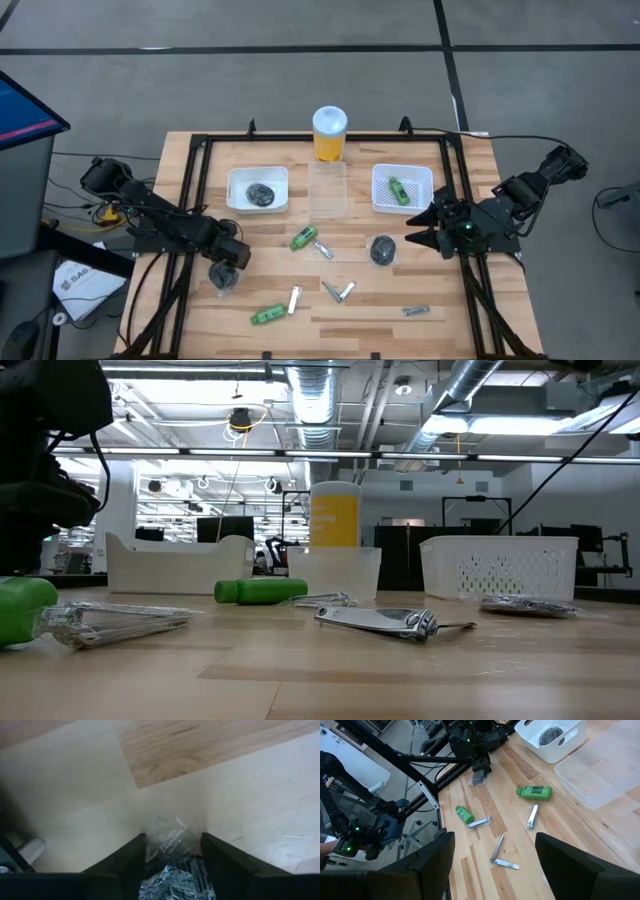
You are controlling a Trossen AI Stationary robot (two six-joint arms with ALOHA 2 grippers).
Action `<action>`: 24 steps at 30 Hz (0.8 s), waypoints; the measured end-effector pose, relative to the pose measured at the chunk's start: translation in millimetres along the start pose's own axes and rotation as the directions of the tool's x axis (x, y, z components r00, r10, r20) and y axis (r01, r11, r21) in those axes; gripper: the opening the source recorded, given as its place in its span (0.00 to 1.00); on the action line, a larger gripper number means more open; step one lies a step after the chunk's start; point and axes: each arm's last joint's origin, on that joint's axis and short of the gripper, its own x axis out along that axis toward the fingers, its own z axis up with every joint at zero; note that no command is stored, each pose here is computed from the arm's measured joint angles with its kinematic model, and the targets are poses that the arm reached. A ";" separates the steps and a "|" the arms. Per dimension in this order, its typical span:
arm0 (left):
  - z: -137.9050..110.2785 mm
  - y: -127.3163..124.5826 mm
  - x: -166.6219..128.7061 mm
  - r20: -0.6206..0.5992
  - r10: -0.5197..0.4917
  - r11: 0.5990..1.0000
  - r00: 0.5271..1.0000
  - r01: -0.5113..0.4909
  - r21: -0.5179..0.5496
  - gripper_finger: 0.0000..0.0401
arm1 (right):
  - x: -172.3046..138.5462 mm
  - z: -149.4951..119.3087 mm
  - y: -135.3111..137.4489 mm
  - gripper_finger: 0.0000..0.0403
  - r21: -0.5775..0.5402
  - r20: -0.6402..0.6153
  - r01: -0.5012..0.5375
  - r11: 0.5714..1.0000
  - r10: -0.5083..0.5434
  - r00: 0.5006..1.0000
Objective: Pick & Place Travel size toiletries
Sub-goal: Put the black hairbrush into the left white bin
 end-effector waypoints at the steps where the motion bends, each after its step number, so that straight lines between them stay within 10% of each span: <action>1: 0.0 -0.1 0.0 -0.001 -0.001 1.000 1.000 0.001 0.000 0.39 | 0.0 0.0 0.0 0.67 0.000 0.000 0.000 1.000 0.000 1.000; 13: -0.2 -3.2 -7.9 0.016 -0.069 0.998 0.997 0.069 0.002 0.02 | 0.0 0.0 0.0 0.67 0.000 0.000 0.000 1.000 0.000 1.000; 24: 1.1 -3.6 -36.8 0.093 -0.328 0.936 0.940 0.337 -0.102 0.00 | 0.0 -0.7 -0.9 0.67 -0.006 -0.007 0.009 1.000 -0.009 1.000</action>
